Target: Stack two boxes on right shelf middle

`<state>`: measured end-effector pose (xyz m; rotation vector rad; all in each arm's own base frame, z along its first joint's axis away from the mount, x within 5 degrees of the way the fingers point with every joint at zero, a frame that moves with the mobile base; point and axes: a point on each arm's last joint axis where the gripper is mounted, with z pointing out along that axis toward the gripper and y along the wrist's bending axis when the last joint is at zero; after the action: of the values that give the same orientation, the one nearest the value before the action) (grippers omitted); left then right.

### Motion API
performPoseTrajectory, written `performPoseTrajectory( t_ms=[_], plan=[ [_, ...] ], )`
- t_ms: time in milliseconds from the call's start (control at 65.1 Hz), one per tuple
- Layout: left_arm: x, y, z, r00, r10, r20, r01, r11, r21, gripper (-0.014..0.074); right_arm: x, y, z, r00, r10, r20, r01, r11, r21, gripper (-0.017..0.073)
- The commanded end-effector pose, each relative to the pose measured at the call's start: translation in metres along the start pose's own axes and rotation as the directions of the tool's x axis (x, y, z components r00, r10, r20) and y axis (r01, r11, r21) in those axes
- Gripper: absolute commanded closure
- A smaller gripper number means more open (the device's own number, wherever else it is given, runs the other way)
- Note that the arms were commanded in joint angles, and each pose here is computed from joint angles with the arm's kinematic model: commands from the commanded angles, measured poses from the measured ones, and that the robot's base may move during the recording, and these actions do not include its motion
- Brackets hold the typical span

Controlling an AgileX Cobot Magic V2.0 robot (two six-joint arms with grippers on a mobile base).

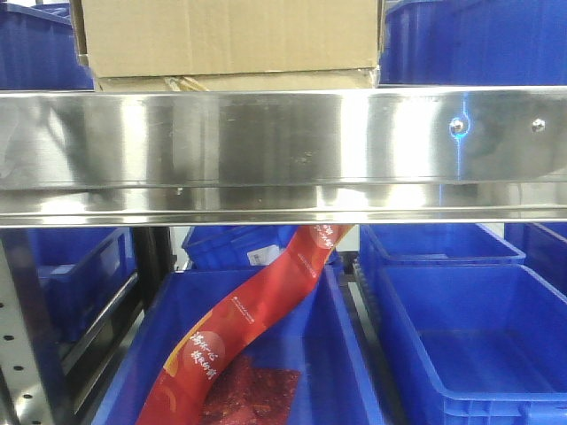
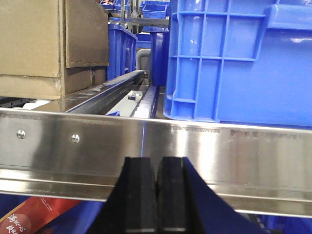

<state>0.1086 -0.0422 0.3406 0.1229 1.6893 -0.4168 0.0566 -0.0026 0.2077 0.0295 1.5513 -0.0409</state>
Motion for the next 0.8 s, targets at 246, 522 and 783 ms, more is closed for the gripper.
performPoseTrajectory(
  t_ms=[246, 522, 783],
  plan=[
    [0.053, 0.024, -0.028, 0.97, 0.228, 0.088, -0.215, 0.968, -0.13, 0.0704, -0.002, 0.0, 0.0, 1.0, 0.002, 0.024, -0.002, 1.0, 0.005, 0.0722],
    [0.109, 0.045, -0.051, 0.967, 0.213, 0.137, -0.158, 0.93, -0.332, 0.0704, -0.002, 0.0, 0.0, 1.0, 0.002, 0.024, -0.002, 1.0, 0.005, 0.0722],
    [0.131, 0.05, -0.049, 0.973, 0.18, 0.147, -0.122, 0.934, -0.336, 0.0704, -0.002, 0.0, 0.0, 1.0, 0.002, 0.024, -0.002, 1.0, 0.005, 0.0722]
  ],
)
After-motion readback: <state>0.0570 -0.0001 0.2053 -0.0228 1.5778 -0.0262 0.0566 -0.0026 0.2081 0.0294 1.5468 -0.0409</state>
